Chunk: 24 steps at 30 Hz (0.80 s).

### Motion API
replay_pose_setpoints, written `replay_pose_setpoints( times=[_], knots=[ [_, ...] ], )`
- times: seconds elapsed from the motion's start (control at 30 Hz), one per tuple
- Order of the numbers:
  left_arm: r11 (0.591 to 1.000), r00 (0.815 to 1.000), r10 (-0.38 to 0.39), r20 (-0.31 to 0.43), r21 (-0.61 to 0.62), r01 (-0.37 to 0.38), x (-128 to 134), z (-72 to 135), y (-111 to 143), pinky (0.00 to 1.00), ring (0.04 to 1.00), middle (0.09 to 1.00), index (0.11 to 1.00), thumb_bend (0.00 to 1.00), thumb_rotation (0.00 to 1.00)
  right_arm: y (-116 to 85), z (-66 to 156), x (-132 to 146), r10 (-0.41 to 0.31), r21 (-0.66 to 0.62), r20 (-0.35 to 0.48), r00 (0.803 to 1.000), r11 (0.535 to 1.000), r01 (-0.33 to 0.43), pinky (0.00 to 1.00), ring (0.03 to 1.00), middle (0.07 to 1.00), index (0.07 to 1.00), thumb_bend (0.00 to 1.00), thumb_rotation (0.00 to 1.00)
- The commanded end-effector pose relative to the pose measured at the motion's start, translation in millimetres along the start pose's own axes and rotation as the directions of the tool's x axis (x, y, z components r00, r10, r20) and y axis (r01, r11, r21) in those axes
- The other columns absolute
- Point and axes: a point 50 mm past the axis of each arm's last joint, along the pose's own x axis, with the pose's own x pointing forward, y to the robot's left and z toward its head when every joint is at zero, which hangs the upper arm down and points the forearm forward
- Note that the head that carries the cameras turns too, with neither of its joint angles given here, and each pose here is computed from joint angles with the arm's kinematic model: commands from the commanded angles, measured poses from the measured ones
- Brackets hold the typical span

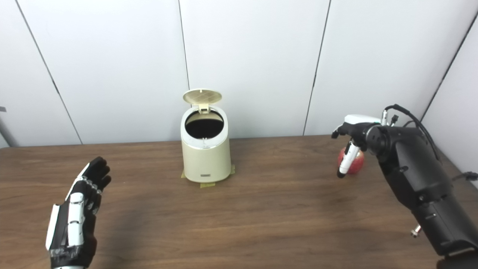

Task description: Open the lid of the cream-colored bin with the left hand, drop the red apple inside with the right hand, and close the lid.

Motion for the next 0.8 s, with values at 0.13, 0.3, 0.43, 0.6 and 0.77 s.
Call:
replay_pose_setpoints(
  times=[0.13,0.3,0.43,0.6,0.77],
  knots=[
    [1.0,0.997,0.0,0.073,-0.014,0.001,0,14,-4,0.93,0.929,0.92,0.879,0.25,0.91,-20,-4,-3,-0.069,-0.01,-0.021,0.997,0.998,0.069,0.63,0.838,0.945,0.891,0.98,0.19],
    [1.0,0.997,-0.001,0.075,-0.015,0.002,0,16,-5,0.93,0.93,0.92,0.874,0.25,0.92,-8,-6,3,-0.07,-0.011,-0.04,0.997,0.998,0.069,0.71,0.876,0.946,0.884,0.93,0.16],
    [1.0,0.997,0.001,0.074,-0.014,0.0,-1,17,-5,0.94,0.931,0.92,0.872,0.25,0.92,4,-12,10,-0.07,-0.017,-0.051,0.996,0.997,0.069,0.75,0.907,0.961,0.882,0.91,0.13],
    [1.0,0.997,-0.001,0.071,-0.024,0.002,0,17,-5,0.95,0.935,0.921,0.878,0.24,0.91,14,-16,18,-0.041,-0.07,-0.062,0.997,0.997,0.037,0.73,0.876,0.944,0.874,0.91,0.18],
    [1.0,0.998,0.003,0.069,-0.004,-0.003,1,18,-5,0.94,0.934,0.918,0.868,0.24,0.9,22,-16,22,-0.014,-0.118,-0.073,0.997,0.993,0.005,0.78,0.921,0.936,0.869,0.94,0.23]
  ],
)
